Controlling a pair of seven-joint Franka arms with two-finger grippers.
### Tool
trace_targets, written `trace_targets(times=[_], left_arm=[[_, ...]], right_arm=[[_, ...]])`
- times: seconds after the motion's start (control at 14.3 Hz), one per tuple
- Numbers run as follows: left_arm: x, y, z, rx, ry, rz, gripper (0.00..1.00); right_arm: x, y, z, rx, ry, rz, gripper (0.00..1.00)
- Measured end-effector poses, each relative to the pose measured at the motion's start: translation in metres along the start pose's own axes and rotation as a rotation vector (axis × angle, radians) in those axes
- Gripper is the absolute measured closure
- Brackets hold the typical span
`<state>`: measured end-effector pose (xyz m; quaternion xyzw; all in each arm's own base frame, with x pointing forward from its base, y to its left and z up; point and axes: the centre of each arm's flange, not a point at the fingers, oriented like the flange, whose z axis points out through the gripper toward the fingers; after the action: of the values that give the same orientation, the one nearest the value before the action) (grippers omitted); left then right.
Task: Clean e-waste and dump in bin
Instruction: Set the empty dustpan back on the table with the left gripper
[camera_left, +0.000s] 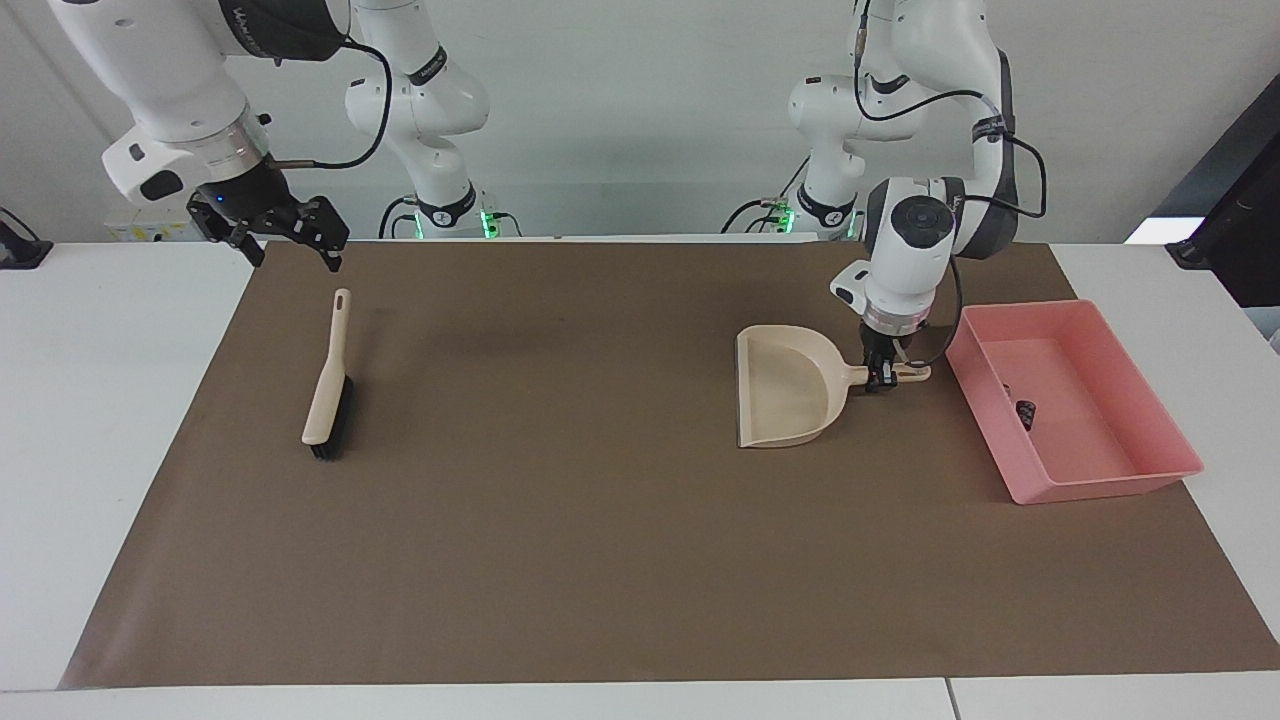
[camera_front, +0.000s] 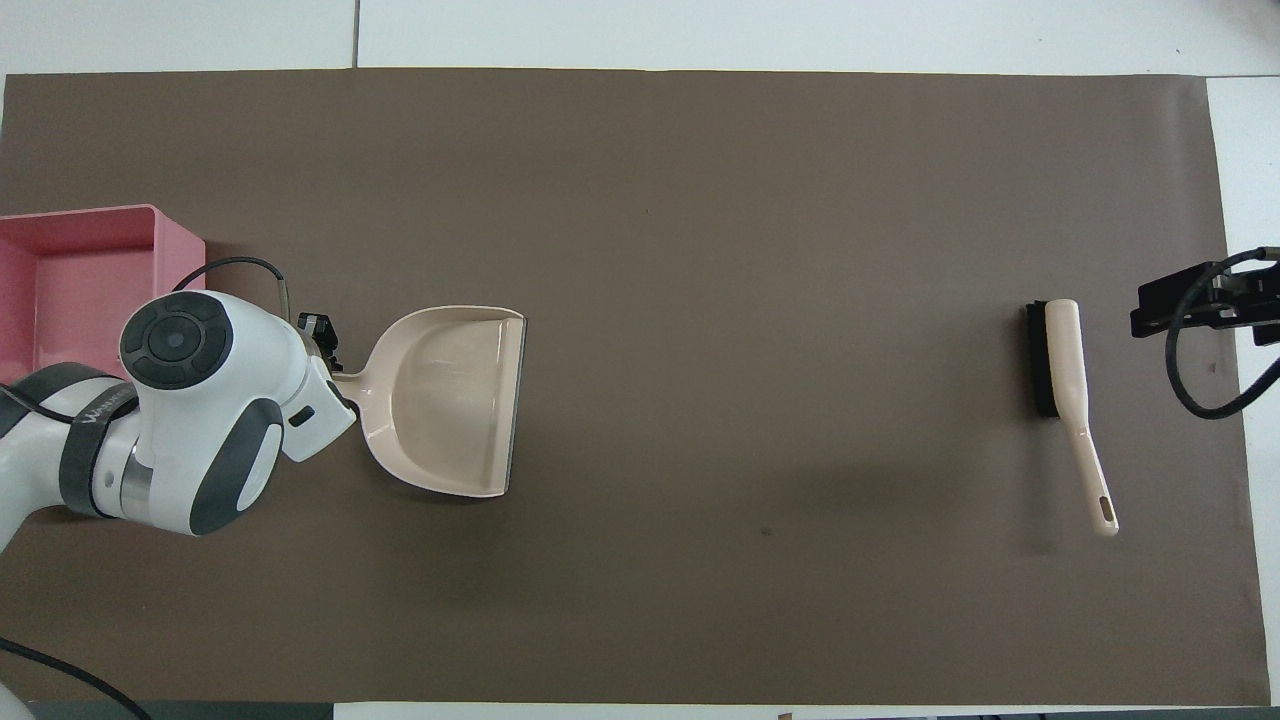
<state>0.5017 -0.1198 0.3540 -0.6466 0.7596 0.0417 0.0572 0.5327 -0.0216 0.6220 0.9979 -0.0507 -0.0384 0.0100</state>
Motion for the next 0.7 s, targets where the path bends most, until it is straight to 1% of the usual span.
trace_targets(times=[0.14,0.21,0.28,0.49,0.56,0.7], left_arm=[[-0.007,0.001,-0.018,0.025,0.001,-0.110,0.24],[-0.013,0.005,-0.029,0.024,-0.001,-0.189,0.11],[-0.023,0.010,-0.040,0.017,-0.006,-0.289,0.02],[-0.065,0.027,-0.062,-0.022,-0.029,-0.700,0.02],[-0.074,0.030,-0.065,-0.022,-0.032,-0.843,0.02],[-0.083,0.031,-0.065,-0.023,-0.038,-1.088,0.02]], right_arm=[[0.000,0.000,0.000,0.000,0.000,0.000,0.00],[0.000,0.000,0.000,0.000,0.000,0.000,0.00],[0.000,0.000,0.000,0.000,0.000,0.000,0.00],[0.000,0.000,0.000,0.000,0.000,0.000,0.00],[0.000,0.000,0.000,0.000,0.000,0.000,0.00],[0.000,0.000,0.000,0.000,0.000,0.000,0.00]])
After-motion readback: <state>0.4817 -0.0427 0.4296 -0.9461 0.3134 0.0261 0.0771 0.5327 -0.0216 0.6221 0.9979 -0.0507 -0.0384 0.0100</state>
